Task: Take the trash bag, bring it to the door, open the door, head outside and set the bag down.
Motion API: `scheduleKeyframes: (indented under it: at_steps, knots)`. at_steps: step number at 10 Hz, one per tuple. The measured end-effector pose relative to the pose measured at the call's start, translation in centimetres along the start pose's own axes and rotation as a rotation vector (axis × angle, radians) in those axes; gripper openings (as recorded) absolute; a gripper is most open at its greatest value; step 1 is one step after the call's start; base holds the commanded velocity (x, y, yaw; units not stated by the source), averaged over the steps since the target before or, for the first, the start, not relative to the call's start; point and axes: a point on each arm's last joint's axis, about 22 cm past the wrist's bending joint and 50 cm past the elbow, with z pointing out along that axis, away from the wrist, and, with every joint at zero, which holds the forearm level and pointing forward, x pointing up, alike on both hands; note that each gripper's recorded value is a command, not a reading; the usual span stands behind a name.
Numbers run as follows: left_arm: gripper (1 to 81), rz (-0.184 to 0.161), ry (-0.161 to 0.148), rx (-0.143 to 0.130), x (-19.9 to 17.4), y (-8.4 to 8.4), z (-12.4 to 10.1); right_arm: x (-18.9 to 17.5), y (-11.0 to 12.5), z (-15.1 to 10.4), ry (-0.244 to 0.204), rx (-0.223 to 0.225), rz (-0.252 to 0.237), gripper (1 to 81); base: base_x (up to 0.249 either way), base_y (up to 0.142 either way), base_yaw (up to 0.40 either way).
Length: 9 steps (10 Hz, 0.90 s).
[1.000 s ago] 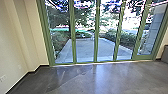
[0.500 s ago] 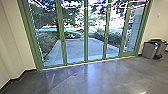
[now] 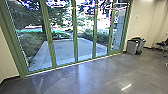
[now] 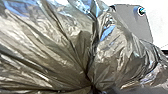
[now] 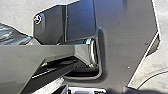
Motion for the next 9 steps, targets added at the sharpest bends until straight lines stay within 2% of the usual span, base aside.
scheduleKeyframes:
  at_steps: [9]
  knots:
    - [1.0, 0.000, 0.001, 0.000, 0.12, -0.02, -0.01, -0.01, -0.17, 0.05, 0.000, 0.002, -0.001, 81.1, 0.000, 0.000, -0.316]
